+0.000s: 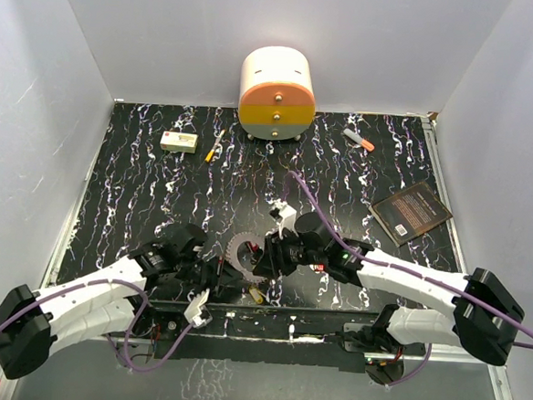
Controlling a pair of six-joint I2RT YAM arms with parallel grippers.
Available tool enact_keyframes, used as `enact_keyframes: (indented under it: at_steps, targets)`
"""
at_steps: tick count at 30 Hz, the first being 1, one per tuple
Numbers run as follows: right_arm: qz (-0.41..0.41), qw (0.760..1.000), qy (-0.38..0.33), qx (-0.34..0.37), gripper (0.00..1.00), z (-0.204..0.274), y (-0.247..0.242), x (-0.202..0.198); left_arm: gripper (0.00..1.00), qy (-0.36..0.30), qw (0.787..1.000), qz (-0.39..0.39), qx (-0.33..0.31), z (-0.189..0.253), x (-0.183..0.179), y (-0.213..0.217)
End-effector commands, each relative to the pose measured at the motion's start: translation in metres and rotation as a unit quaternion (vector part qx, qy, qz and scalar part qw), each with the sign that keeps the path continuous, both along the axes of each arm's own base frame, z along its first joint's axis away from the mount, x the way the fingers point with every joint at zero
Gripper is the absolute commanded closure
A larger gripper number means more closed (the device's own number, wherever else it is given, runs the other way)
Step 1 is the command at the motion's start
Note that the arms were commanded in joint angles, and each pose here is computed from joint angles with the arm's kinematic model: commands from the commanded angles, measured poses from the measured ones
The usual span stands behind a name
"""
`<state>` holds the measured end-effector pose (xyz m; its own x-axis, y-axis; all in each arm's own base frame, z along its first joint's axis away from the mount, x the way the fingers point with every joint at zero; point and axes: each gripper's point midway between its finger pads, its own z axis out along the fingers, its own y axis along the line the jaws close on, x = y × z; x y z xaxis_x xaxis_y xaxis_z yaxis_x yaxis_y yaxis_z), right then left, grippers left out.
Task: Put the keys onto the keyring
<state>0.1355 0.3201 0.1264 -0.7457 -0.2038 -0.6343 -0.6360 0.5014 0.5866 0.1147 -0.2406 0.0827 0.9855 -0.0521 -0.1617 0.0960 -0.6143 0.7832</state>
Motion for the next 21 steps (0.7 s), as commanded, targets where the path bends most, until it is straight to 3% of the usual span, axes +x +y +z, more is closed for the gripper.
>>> enact_keyframes:
  at_steps: [1, 21]
  targets:
    - [0.011, 0.999, -0.010, 0.042, 0.56, 0.031, 0.017, 0.004, 1.00, -0.091, 0.991, -0.089, -0.045, 0.013, -0.003, -0.016]
    - [0.045, 0.999, 0.012, 0.014, 0.59, 0.005, 0.044, 0.014, 1.00, -0.072, 0.991, -0.105, -0.039, 0.004, -0.008, -0.018]
